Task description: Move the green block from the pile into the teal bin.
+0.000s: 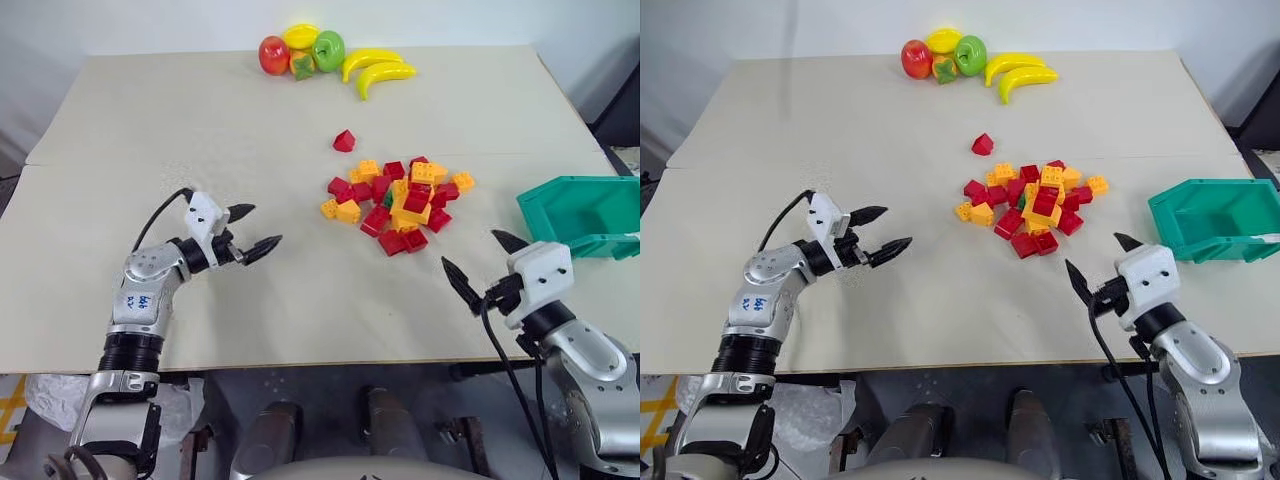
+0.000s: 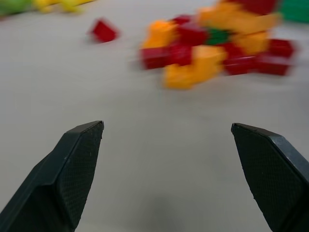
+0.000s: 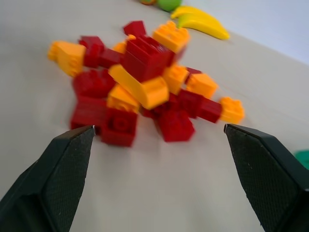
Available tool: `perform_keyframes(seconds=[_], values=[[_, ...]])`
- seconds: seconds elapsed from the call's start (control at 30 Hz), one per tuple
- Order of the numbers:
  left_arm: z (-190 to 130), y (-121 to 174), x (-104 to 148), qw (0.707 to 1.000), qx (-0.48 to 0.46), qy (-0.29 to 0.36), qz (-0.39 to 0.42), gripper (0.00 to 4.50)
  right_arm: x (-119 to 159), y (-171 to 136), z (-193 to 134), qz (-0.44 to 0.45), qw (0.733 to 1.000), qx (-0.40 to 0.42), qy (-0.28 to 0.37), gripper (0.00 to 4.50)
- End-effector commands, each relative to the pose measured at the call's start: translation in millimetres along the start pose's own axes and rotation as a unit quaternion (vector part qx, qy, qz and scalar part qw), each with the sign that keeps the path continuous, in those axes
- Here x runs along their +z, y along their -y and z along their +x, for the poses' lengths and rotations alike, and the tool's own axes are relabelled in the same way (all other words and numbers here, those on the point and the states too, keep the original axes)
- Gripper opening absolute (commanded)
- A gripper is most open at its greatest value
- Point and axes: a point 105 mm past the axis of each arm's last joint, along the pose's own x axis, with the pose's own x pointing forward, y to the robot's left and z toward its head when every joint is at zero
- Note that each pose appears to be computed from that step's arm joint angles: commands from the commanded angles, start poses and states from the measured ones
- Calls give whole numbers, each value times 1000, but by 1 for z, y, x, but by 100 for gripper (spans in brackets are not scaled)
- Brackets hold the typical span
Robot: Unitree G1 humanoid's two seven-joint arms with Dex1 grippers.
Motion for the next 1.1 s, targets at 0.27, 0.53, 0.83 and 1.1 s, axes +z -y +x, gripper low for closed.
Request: perform_keyframes(seconds=[0.27,0.53,0.83,1.1], values=[[2,21,37,969,-227,96,-16,450,49,-63,61,69,990,123,-4,257],[-3,23,41,948,-304,97,4,450,62,-84,122,91,990,103,-36,4],[1,11,37,959,-270,79,39,450,57,-52,183,65,996,-52,-33,4],[5,6,37,964,-250,81,52,450,41,-5,173,20,986,-163,-40,4]])
